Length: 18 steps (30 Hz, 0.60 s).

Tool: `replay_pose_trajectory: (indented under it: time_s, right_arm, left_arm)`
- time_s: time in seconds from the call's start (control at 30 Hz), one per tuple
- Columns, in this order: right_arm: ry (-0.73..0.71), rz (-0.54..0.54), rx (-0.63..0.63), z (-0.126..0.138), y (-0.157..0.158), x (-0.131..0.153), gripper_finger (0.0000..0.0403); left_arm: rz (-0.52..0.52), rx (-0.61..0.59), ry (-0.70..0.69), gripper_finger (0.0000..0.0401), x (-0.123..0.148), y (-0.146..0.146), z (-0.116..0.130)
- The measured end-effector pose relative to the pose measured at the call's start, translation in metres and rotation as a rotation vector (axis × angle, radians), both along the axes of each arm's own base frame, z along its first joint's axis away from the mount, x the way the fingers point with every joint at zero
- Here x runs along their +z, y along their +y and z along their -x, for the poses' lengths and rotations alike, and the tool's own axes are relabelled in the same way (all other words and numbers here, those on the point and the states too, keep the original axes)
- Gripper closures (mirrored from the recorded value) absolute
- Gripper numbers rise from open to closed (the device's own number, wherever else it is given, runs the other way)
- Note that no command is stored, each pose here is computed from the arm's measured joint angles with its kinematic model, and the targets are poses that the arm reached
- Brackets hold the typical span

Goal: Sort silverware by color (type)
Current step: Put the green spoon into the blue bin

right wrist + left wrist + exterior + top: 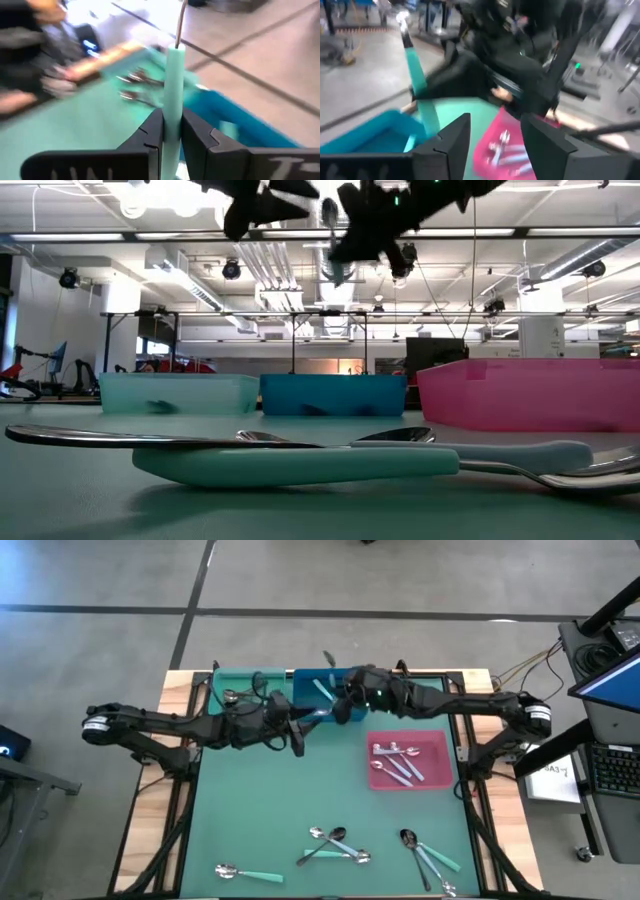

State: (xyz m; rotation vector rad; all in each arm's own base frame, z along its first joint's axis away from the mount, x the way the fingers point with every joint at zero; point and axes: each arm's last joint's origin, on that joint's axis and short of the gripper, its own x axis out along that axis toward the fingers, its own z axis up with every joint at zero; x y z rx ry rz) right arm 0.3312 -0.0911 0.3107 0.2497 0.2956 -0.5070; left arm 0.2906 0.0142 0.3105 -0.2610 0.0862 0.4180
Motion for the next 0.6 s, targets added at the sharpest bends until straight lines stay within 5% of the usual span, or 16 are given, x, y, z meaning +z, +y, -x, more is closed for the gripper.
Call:
replay_pose_trajectory:
  time_s: [0.17, 0.47, 0.6]
  right_arm:
    - [0.172, 0.083, -0.065, 0.003, -0.038, -0.024, 0.0368]
    - [0.452, 0.037, -0.107, -0.01, -0.09, -0.108, 0.0368]
    - [0.482, 0.013, -0.091, -0.018, -0.095, -0.119, 0.0368]
  left_arm:
    - [0.057, -0.06, 0.122, 0.0239, -0.013, -0.004, 0.003]
    - [0.149, -0.192, 0.284, 0.0239, -0.028, -0.021, 0.009]
    - [0.194, -0.191, 0.416, 0.0239, -0.037, -0.028, 0.02]
